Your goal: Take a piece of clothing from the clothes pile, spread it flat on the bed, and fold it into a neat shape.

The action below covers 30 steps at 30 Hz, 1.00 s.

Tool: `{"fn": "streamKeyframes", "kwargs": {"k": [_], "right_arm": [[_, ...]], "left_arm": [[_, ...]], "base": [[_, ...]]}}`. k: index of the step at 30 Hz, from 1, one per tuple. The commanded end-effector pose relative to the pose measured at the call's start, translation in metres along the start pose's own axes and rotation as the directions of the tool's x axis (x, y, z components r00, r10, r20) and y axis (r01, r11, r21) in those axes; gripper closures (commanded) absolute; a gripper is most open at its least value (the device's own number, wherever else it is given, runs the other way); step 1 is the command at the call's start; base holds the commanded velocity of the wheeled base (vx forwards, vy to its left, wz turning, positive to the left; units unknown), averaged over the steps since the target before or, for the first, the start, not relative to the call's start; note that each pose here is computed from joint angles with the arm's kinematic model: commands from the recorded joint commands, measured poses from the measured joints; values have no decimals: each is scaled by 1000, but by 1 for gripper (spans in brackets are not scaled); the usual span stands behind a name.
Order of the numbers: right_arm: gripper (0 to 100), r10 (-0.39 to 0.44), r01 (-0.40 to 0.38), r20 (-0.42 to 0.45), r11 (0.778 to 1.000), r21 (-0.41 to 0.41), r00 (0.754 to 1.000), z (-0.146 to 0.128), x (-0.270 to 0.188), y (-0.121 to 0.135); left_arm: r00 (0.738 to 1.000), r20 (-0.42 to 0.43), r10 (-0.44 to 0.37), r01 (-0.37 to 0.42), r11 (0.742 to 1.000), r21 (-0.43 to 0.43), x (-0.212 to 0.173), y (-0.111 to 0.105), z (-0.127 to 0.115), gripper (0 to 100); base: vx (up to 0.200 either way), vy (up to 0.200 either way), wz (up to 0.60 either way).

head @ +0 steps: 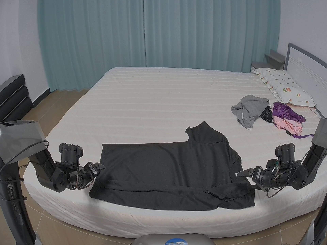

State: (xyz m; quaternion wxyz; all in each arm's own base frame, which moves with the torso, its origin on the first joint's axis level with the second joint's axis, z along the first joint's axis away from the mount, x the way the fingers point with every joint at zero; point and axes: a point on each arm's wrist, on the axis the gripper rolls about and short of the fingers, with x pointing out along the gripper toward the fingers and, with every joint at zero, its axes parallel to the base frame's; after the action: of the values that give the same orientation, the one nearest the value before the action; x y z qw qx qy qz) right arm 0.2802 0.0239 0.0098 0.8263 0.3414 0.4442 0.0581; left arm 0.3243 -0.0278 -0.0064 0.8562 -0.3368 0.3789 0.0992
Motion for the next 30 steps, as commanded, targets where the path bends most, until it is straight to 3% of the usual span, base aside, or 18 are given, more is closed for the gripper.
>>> {"fn": "streamKeyframes", "kwargs": {"k": [1,6,14,18,30], "right_arm": [[0,3,-3,-25,1000,18,1000,-5,-1,-3],[0,20,-17,-48,998,57,999,-7,1,-3],[0,21,-18,-49,998,53,999,-9,1,-3],[0,24,-22,-42,999,50,999,-10,1,-3],[0,22,-20,-43,999,48,999,-11,1,-4]], "left_arm": [[1000,-2,4,-4,1000,-4,-2,1,-2,0],[1000,13,-5,5,1000,-16,-7,8,-7,0],[1000,5,-2,2,999,-50,-8,11,-12,0],[1000,3,5,-5,999,-50,-9,12,-13,0],[1000,-17,5,-5,1000,-2,-29,10,-20,0]], "base": [[0,0,0],[0,0,0],[0,0,0],[0,-200,0],[0,-33,0]]}}
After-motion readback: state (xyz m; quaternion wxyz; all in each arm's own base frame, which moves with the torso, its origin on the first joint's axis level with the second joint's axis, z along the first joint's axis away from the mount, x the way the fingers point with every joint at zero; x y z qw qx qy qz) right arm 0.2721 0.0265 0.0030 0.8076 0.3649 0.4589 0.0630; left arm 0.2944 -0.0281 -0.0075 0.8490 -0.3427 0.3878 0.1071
